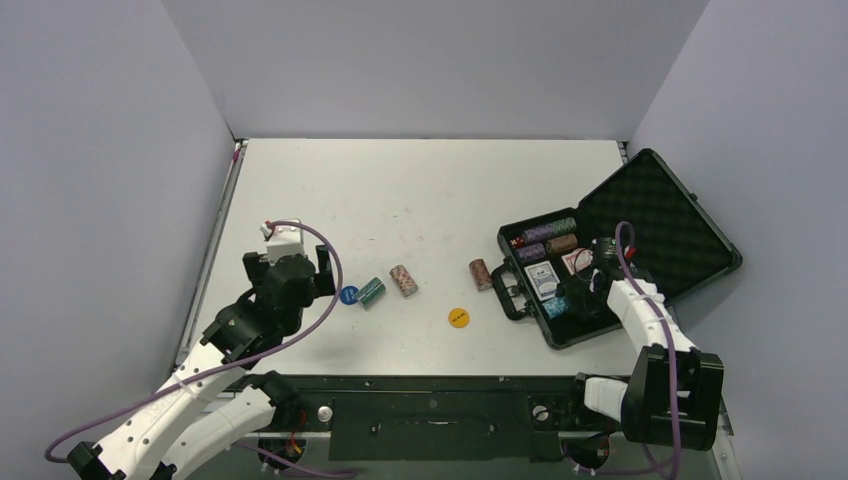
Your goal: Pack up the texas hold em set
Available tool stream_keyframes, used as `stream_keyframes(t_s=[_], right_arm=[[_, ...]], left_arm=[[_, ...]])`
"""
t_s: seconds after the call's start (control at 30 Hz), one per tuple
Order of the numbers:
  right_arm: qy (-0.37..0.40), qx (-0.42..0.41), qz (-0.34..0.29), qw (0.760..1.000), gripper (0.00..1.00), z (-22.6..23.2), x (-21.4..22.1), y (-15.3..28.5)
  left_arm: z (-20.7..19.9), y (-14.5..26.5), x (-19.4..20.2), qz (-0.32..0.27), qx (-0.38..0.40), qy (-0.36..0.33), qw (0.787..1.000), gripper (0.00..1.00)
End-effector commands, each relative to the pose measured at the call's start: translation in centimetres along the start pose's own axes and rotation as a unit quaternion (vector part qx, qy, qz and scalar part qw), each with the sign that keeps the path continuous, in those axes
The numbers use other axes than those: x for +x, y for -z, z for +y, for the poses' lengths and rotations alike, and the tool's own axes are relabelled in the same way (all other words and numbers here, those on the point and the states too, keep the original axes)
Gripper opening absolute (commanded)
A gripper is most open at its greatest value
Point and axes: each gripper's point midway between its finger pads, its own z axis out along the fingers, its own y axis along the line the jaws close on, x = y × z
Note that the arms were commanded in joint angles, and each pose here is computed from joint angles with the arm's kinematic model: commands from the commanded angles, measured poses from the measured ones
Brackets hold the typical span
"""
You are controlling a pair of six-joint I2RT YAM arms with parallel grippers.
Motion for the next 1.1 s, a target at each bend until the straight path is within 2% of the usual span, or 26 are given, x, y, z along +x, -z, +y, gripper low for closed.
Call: stream_keyframes(t_s=[0.0, 0.17, 0.3, 0.57, 0.8, 0.93, 0.97, 1.0, 1.07], right_arm=[[0.029, 0.016, 0.070, 0.997, 0.43, -1.0, 3.0, 1.3], [0.034, 0.021, 0.064, 0.997, 0.57, -1.0, 2.6, 2.2], [0.038, 0.022, 0.058, 0.997, 0.62, -0.9, 2.2, 3.0], [0.049, 0.010, 0.035, 0.998, 0.64, -0.4, 1.3, 5.0], [0.086, -0.030, -0.072, 0.993, 0.64, 0.9, -2.2, 9.3], [0.101, -0.055, -0.100, 0.988, 0.64, 1.5, -2.8, 11.6], [0.103, -0.059, -0.100, 0.988, 0.66, 1.6, -2.7, 12.0], [0.102, -0.070, -0.106, 0.987, 0.74, 2.1, -2.9, 12.8], [0.104, -0.080, -0.110, 0.985, 0.81, 2.6, -2.9, 14.0]], left_arm=[[-0.2, 0.0, -0.7, -0.017, 0.003, 0.011, 1.000, 0.96], [-0.2, 0.0, -0.7, -0.017, 0.003, 0.012, 1.000, 0.96], [-0.3, 0.0, -0.7, -0.017, 0.004, 0.012, 1.000, 0.96], [-0.3, 0.1, -0.8, -0.018, 0.006, 0.013, 1.000, 0.96], [-0.5, 0.3, -0.7, -0.020, 0.014, 0.013, 1.000, 0.96], [-0.6, 0.3, -0.5, -0.019, 0.018, 0.020, 0.999, 0.96], [-0.9, 0.3, -0.4, -0.018, 0.025, 0.020, 0.999, 0.96], [-1.0, 0.3, -0.4, -0.018, 0.030, 0.019, 0.999, 0.96], [-1.3, 0.4, -0.3, -0.016, 0.038, 0.017, 0.999, 0.96]])
